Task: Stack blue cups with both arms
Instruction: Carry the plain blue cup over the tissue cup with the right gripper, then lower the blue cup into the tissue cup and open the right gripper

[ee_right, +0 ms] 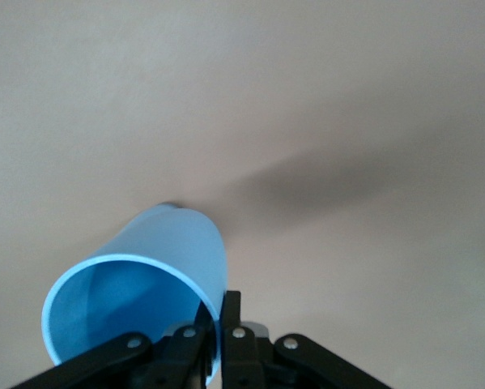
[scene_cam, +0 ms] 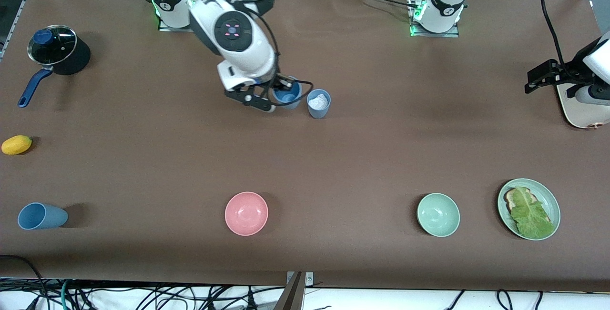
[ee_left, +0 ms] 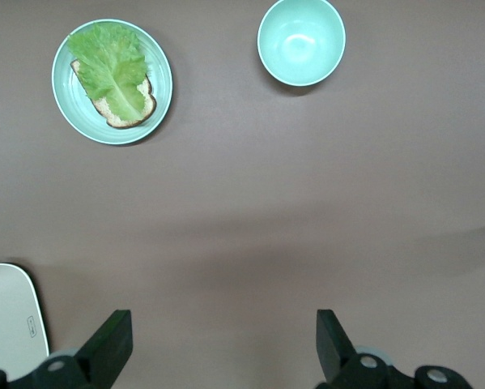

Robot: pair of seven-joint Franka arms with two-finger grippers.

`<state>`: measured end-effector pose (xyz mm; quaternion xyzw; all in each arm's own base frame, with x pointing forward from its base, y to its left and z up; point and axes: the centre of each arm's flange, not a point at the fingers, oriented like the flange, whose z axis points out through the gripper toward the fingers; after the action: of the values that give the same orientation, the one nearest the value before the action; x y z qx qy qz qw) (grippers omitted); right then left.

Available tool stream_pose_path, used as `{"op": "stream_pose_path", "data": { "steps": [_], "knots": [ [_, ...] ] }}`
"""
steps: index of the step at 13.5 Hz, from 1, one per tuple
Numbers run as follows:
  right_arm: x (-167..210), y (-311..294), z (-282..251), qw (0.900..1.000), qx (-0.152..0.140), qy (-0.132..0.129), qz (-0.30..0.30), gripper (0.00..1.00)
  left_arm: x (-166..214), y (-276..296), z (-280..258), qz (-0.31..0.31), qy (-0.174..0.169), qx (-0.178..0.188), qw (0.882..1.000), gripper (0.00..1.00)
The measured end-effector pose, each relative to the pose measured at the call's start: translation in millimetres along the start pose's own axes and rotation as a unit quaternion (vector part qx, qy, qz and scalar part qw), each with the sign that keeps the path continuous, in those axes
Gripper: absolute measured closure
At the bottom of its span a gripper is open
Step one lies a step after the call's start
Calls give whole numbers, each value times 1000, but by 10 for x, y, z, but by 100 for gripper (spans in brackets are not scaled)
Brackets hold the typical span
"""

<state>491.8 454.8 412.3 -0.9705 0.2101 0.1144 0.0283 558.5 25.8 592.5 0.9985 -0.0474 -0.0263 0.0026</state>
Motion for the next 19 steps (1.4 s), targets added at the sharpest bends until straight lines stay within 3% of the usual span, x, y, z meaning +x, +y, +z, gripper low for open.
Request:
{"op": "stream_pose_path", "data": {
  "steps": [6,19],
  "knots": [
    [-344,-481,339,999,-5,-7,39,95,7,-5,14,0,-1,0,1000,0],
    [-381,-545,651,999,-23,-2,37,95,9,-11,19,-1,-2,0,1000,0]
  ]
}}
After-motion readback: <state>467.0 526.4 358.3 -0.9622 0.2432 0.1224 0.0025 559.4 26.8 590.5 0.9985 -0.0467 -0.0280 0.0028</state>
